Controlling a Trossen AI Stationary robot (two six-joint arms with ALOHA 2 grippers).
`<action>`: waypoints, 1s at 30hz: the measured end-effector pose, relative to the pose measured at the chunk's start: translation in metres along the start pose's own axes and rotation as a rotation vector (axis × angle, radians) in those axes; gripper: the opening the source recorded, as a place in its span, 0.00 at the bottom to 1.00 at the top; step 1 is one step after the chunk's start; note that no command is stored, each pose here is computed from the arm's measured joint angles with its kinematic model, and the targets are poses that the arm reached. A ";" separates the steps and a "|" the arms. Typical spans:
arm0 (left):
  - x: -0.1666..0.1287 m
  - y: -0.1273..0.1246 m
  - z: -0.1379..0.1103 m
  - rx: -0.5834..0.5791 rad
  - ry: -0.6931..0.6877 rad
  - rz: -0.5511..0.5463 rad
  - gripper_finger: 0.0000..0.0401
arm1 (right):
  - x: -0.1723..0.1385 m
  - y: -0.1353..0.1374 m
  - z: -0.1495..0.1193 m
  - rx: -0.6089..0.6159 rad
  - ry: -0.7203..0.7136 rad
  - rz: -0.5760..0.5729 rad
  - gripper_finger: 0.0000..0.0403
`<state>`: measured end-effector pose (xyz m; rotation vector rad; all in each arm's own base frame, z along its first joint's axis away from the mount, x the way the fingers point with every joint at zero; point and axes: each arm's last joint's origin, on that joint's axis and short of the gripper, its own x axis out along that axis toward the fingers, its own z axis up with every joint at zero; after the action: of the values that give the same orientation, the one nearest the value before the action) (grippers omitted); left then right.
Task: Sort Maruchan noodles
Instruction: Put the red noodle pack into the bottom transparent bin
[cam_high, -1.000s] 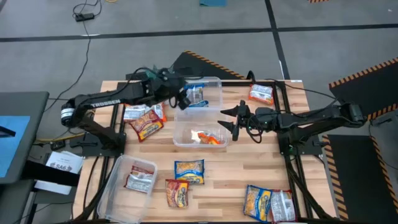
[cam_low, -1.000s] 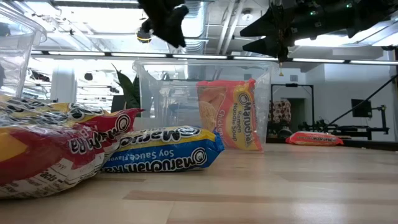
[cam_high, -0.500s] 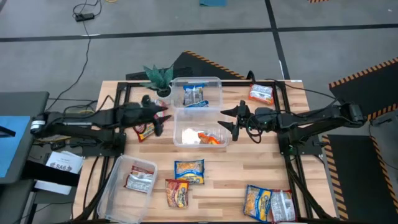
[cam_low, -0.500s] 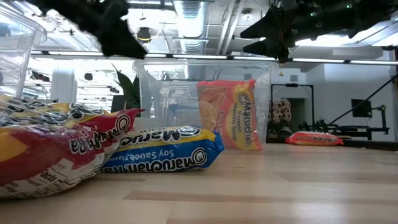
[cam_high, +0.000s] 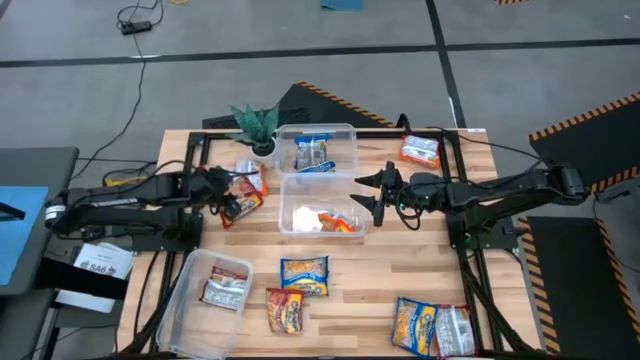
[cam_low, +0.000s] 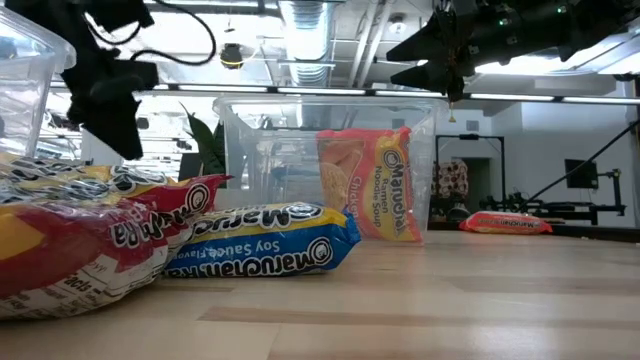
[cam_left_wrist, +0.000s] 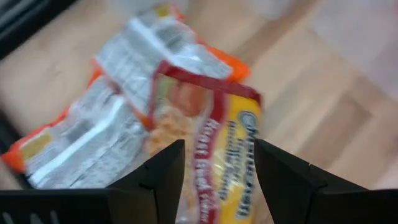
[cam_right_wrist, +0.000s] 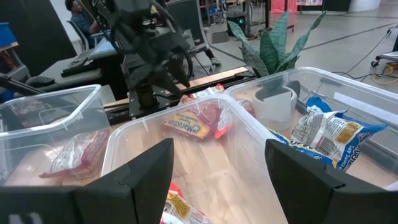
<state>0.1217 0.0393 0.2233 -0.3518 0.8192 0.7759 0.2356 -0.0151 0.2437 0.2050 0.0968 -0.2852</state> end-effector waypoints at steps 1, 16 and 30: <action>0.001 0.001 0.001 -0.012 -0.007 0.024 0.44 | 0.000 0.000 0.000 0.000 0.000 0.000 0.68; 0.055 -0.003 0.003 -0.080 0.249 0.213 0.44 | 0.000 0.000 -0.001 -0.001 0.004 -0.001 0.68; 0.070 -0.007 -0.002 -0.029 0.335 0.239 0.38 | 0.000 0.000 0.000 -0.001 0.005 -0.001 0.68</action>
<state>0.1562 0.0671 0.1691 -0.4210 1.1802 0.9674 0.2356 -0.0151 0.2432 0.2045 0.1015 -0.2853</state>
